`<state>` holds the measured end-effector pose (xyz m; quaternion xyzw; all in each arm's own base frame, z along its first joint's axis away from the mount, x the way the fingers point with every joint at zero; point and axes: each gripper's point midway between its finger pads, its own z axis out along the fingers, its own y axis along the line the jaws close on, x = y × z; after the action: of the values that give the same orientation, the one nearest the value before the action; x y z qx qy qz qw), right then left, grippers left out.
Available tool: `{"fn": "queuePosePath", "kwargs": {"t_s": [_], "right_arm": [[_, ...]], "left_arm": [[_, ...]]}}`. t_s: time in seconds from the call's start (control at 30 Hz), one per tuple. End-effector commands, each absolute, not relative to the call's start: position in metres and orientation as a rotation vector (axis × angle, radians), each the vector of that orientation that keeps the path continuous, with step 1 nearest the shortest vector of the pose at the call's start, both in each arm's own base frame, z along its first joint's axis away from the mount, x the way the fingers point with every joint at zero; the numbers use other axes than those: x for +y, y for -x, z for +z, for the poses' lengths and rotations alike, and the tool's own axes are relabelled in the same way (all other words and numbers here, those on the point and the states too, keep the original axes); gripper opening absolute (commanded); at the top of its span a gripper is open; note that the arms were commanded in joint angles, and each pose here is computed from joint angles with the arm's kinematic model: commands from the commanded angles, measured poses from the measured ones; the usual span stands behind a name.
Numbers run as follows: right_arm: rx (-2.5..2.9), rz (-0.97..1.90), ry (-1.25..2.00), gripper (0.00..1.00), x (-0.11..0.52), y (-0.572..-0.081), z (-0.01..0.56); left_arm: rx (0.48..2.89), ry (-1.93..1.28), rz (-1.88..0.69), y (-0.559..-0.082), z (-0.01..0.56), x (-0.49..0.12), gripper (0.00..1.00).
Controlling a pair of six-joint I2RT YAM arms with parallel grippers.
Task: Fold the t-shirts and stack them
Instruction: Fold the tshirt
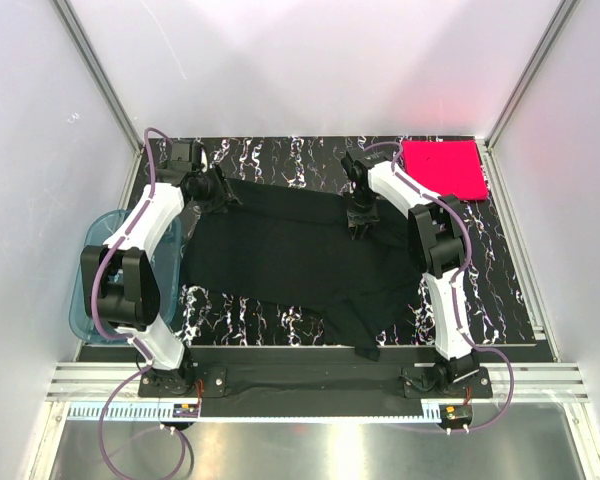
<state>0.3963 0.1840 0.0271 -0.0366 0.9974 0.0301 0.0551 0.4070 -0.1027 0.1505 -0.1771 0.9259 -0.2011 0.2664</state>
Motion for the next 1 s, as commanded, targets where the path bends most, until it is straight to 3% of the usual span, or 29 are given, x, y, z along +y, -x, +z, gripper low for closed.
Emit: {"fn": "queuePosePath", "kwargs": {"t_s": [0.0, 0.37, 0.5, 0.83, 0.97], "right_arm": [[2.966, 0.038, 0.150, 0.33, 0.181, -0.409, 0.041], [2.981, 0.008, 0.171, 0.32, 0.179, -0.413, 0.027], [2.979, 0.009, 0.171, 0.15, 0.180, -0.415, 0.026], [2.977, 0.046, 0.154, 0.00, 0.184, -0.413, 0.048], [3.019, 0.132, 0.143, 0.00, 0.193, -0.402, 0.069]], "left_arm": [[2.432, 0.427, -0.602, -0.417, 0.170, -0.108, 0.50], [2.457, 0.431, -0.622, -0.420, 0.163, -0.112, 0.50], [2.458, 0.430, -0.618, -0.421, 0.162, -0.111, 0.50], [2.467, 0.431, -0.633, -0.423, 0.159, -0.113, 0.50], [2.470, 0.434, -0.634, -0.423, 0.157, -0.113, 0.50]]}}
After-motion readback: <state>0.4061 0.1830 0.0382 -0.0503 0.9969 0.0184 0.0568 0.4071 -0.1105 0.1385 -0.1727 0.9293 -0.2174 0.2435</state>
